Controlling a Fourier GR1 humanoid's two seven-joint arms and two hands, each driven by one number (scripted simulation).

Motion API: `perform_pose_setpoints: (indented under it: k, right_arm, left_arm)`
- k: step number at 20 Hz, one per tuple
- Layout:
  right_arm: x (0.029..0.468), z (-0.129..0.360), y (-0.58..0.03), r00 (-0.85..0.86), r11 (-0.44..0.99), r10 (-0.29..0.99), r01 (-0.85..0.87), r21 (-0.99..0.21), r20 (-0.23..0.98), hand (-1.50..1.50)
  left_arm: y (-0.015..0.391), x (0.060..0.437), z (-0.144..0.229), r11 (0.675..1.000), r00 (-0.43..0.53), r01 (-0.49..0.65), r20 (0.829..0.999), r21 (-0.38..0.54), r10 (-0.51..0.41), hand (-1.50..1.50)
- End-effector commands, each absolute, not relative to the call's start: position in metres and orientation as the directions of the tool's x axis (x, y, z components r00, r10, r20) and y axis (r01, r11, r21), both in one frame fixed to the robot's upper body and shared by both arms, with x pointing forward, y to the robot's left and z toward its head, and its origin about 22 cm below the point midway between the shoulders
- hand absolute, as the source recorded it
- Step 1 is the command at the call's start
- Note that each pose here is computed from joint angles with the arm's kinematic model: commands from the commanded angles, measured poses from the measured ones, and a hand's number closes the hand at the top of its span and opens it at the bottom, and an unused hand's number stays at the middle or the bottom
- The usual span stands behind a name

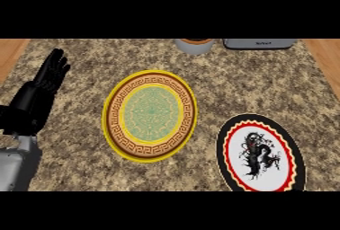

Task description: Pick the lemon from the plate and place it in the plate

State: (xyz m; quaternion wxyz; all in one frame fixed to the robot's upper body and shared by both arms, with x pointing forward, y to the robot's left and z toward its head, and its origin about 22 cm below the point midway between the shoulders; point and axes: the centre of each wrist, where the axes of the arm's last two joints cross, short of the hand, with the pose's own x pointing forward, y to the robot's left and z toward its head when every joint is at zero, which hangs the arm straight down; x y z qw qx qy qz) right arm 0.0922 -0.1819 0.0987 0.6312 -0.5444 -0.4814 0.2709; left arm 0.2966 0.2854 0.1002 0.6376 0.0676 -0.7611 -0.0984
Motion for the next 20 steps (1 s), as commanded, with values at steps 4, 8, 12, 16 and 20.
perform_pose_setpoints:
  k: [4, 8, 12, 16, 20]
  right_arm:
    - [0.081, 0.147, -0.143, 0.124, 0.472, 0.838, 0.327, -0.819, 0.532, 1.50]
    - [0.110, 0.156, -0.104, 0.062, 0.484, 0.847, 0.319, -0.815, 0.528, 1.50]
    - [0.122, 0.153, -0.076, 0.036, 0.502, 0.845, 0.290, -0.815, 0.533, 1.50]
    - [0.149, 0.148, -0.068, 0.031, 0.532, 0.828, 0.272, -0.802, 0.560, 1.50]
    - [0.159, 0.147, -0.068, 0.039, 0.592, 0.787, 0.230, -0.772, 0.615, 1.50]
  left_arm:
    - [0.295, 0.293, 0.093, 0.970, -0.190, 0.042, 0.955, 0.239, -0.227, 0.00]
    - [0.269, 0.298, 0.110, 0.970, -0.196, 0.047, 0.955, 0.237, -0.223, 0.00]
    - [0.276, 0.306, 0.106, 0.973, -0.203, 0.028, 0.954, 0.230, -0.219, 0.00]
    - [0.265, 0.302, 0.106, 0.970, -0.217, 0.060, 0.951, 0.237, -0.219, 0.00]
    - [0.271, 0.307, 0.112, 0.969, -0.210, 0.086, 0.955, 0.232, -0.210, 0.00]
